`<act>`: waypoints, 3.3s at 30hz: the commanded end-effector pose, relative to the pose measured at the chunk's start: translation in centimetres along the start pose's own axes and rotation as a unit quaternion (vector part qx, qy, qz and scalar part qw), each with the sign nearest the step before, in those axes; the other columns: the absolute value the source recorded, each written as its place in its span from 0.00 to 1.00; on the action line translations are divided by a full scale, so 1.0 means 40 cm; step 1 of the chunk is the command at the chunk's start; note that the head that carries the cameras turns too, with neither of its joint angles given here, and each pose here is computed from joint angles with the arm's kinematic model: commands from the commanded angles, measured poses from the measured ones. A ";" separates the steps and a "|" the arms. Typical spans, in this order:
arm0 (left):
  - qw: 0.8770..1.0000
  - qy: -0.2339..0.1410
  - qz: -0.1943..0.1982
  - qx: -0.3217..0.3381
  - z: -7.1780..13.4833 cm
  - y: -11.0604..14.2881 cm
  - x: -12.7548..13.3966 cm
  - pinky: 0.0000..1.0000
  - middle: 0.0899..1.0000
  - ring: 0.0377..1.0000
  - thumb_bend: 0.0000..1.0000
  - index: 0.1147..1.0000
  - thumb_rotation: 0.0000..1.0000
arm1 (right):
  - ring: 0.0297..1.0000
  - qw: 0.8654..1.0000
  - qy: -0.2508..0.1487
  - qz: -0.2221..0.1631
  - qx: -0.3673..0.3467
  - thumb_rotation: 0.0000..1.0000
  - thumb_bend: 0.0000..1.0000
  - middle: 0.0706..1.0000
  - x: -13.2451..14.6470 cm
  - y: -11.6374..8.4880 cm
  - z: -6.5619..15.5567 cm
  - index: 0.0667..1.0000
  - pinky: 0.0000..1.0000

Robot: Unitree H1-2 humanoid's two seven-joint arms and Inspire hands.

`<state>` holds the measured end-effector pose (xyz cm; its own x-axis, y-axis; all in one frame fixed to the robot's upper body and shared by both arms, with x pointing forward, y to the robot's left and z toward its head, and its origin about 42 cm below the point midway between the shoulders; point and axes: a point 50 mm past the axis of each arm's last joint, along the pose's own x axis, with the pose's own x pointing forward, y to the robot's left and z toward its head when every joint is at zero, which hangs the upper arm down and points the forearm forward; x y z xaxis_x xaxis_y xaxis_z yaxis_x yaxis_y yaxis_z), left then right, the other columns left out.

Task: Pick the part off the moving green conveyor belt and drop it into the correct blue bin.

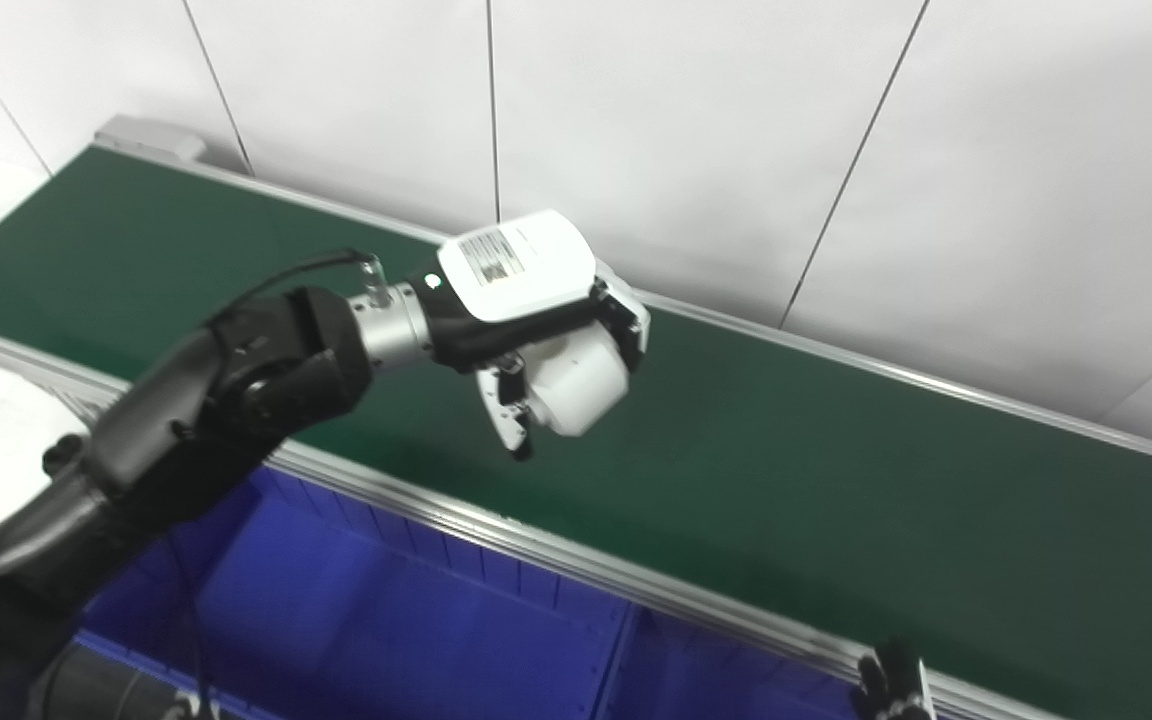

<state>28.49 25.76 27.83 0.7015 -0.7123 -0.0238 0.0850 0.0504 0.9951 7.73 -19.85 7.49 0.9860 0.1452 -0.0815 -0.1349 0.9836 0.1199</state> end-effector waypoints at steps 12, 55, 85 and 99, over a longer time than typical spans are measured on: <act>0.982 0.073 -0.165 -0.051 0.032 0.071 -0.094 0.25 0.36 0.29 0.52 0.44 0.00 | 1.00 1.000 -0.018 -0.001 0.016 0.91 0.67 1.00 0.011 -0.019 0.041 1.00 1.00; 0.918 0.231 -0.302 -0.117 0.126 -0.211 -0.313 0.41 0.45 0.46 0.52 0.41 0.00 | 0.99 0.999 -0.015 0.026 0.034 0.79 0.66 1.00 0.024 -0.039 0.060 1.00 1.00; 0.940 0.157 -0.109 -0.283 0.166 -0.113 -0.312 0.59 0.77 0.73 0.90 0.79 0.67 | 0.98 0.999 -0.011 0.028 0.031 0.77 0.66 1.00 0.026 -0.011 0.057 1.00 1.00; 0.692 0.104 0.230 -0.676 0.349 -0.242 -0.239 1.00 1.00 1.00 0.95 1.00 0.89 | 0.95 1.000 0.003 -0.008 0.004 0.74 0.76 0.98 0.046 0.161 0.070 0.98 0.96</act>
<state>11.44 21.96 19.88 0.9408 -0.3259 0.0933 0.3353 0.9352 -0.1141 8.72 -14.28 9.82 0.9843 0.1385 -0.1098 -0.1237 0.9835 0.1323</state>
